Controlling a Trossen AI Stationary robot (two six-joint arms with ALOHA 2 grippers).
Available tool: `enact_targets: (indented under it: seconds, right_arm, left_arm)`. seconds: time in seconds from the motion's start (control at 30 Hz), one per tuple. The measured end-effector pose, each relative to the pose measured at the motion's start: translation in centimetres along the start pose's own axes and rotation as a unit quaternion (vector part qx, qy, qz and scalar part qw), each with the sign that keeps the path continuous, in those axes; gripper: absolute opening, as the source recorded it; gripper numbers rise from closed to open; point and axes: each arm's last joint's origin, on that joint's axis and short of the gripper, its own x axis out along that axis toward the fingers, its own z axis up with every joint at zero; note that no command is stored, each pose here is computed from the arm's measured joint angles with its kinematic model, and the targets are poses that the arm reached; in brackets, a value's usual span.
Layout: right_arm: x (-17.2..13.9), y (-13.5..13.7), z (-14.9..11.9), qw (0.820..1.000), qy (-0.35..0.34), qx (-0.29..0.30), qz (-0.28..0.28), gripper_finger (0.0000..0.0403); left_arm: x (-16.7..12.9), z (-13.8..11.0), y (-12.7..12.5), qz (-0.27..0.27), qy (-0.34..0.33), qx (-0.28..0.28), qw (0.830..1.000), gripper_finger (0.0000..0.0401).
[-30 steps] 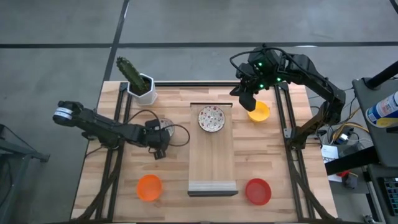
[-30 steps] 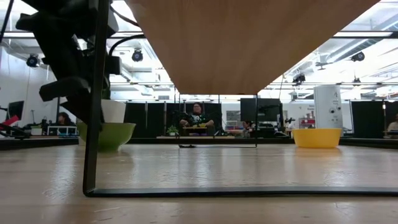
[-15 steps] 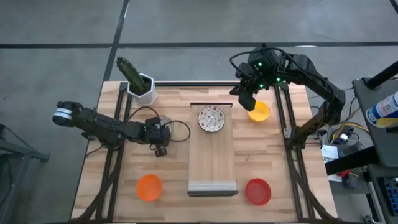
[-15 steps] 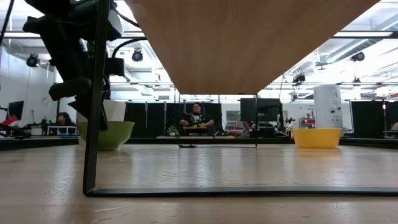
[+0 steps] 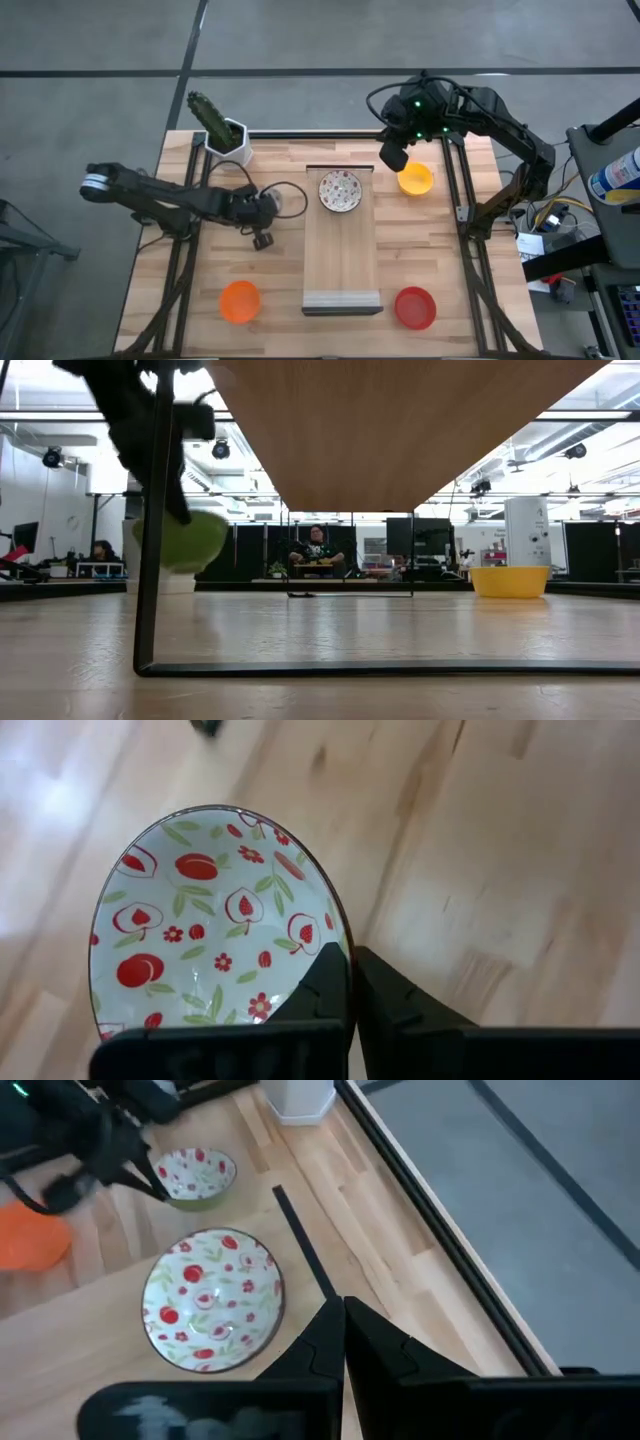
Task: Pick & Place Mini bowls
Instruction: Stack the white bowl on top of the white bowl on the shelf
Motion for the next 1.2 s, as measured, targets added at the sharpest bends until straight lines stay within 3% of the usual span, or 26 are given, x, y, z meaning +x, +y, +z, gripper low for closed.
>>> enact_targets:
  seconds: [0.2, 0.37, 0.57, 0.77, 0.93, 1.2]
  right_arm:
    - [0.0, 0.0, 0.0, 1.000, 0.000, -0.004, -0.002, 0.0008]
    - [-0.3, -0.3, -0.3, 0.999, 0.007, -0.020, -0.043, 0.0008]
    - [-1.3, -0.6, -0.6, 0.999, -0.004, 0.014, -0.052, 0.0008]
    - [-3.0, -0.3, 0.0, 0.997, -0.072, 0.003, 0.040, 0.0008]
    - [-3.5, 0.3, 0.4, 0.981, -0.137, -0.032, 0.136, 0.0008]
    - [-2.7, 0.1, -1.2, 0.973, -0.175, -0.038, 0.147, 0.0008]
  left_arm:
    - [-3.4, 2.6, 0.0, -0.009, -0.026, 0.016, 0.999, 0.0001]
    - [-6.7, 5.1, -0.1, -0.021, -0.072, 0.041, 0.996, 0.0001]
    - [-10.5, 7.7, 0.2, -0.022, -0.137, 0.067, 0.988, 0.0000]
    - [-12.8, 10.2, -0.1, -0.025, -0.177, 0.088, 0.980, 0.0000]
    - [-13.2, 12.3, -1.0, -0.030, -0.191, 0.117, 0.974, 0.0000]
    - [-11.6, 15.4, -2.7, -0.018, -0.184, 0.195, 0.963, 0.0000]
